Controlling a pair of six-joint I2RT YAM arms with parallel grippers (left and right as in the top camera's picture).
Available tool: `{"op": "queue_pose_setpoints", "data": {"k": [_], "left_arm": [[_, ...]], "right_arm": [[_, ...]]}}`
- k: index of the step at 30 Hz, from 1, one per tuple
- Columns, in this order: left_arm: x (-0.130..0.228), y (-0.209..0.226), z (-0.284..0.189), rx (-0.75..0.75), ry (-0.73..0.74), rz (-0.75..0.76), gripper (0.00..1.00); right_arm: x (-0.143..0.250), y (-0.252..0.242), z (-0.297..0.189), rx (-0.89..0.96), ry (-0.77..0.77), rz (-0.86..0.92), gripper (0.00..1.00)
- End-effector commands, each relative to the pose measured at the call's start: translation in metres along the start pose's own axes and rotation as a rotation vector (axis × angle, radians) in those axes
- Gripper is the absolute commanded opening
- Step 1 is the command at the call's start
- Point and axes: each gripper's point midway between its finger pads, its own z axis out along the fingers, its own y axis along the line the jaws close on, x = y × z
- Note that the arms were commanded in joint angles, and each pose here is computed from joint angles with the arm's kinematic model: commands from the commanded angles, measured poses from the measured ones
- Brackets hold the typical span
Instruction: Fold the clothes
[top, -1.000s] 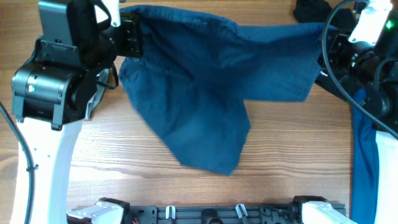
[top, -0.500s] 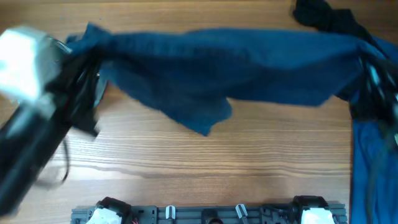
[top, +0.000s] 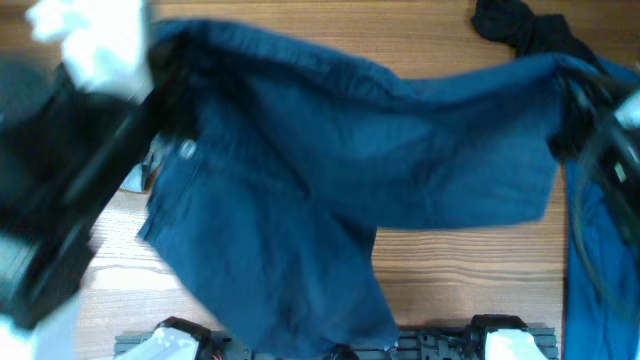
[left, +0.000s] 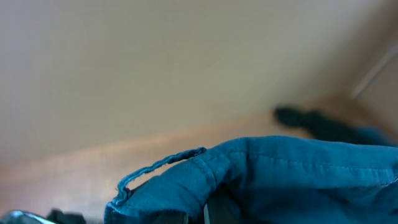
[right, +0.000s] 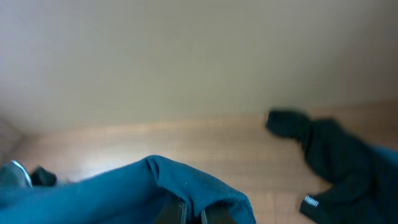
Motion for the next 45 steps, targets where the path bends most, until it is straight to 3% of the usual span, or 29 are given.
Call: {"op": "queue_pose_setpoints", "data": {"k": [1,4,6,8,10,11,12,14,18,24,26,30,32,35,38,45], "left_arm": [[0.047,0.018,0.112,-0.074,0.216,0.021,0.04],[0.089,0.025,0.187,-0.088,0.335,0.021,0.04],[0.114,0.030,0.226,-0.096,0.386,0.018,0.13],[0.140,0.039,0.260,-0.110,0.430,0.011,0.34],[0.160,0.051,0.280,-0.129,0.467,0.000,0.62],[0.166,0.058,0.284,-0.139,0.481,-0.006,0.86],[0.170,0.067,0.284,-0.155,0.492,-0.014,1.00],[0.172,0.090,0.271,-0.197,0.517,-0.047,1.00],[0.181,0.115,0.231,-0.222,0.608,-0.103,1.00],[0.213,0.104,0.200,-0.098,0.778,-0.217,1.00],[0.216,0.101,0.196,-0.067,0.801,-0.244,0.96],[0.232,0.093,0.174,-0.055,0.907,-0.255,0.78],[0.231,0.090,0.161,-0.053,0.928,-0.259,0.76],[0.213,0.086,0.133,-0.057,0.897,-0.255,0.77],[0.187,0.078,0.095,-0.058,0.828,-0.242,0.79],[0.137,0.062,0.014,-0.065,0.610,-0.201,0.78]], "right_arm": [[0.032,-0.011,0.094,-0.042,0.202,0.023,0.04],[0.065,-0.022,0.166,-0.073,0.331,0.050,0.04],[0.089,-0.026,0.210,-0.112,0.398,0.061,0.05],[0.114,-0.035,0.250,-0.117,0.443,0.075,0.12],[0.131,-0.046,0.281,-0.110,0.457,0.081,0.50],[0.137,-0.051,0.290,-0.106,0.462,0.086,0.61],[0.143,-0.061,0.298,-0.094,0.469,0.095,0.65],[0.148,-0.082,0.297,-0.055,0.485,0.123,0.76],[0.149,-0.107,0.271,-0.014,0.530,0.181,0.79],[0.157,-0.097,0.233,-0.054,0.623,0.148,0.78],[0.151,-0.084,0.222,-0.120,0.616,0.135,0.78],[0.115,-0.057,0.179,-0.186,0.529,0.096,0.79],[0.092,-0.045,0.150,-0.190,0.453,0.058,0.79],[0.059,-0.027,0.103,-0.194,0.328,0.002,0.82],[0.036,-0.007,0.047,-0.198,0.204,-0.054,0.92],[0.046,0.012,-0.021,-0.183,0.145,-0.059,1.00]]}}
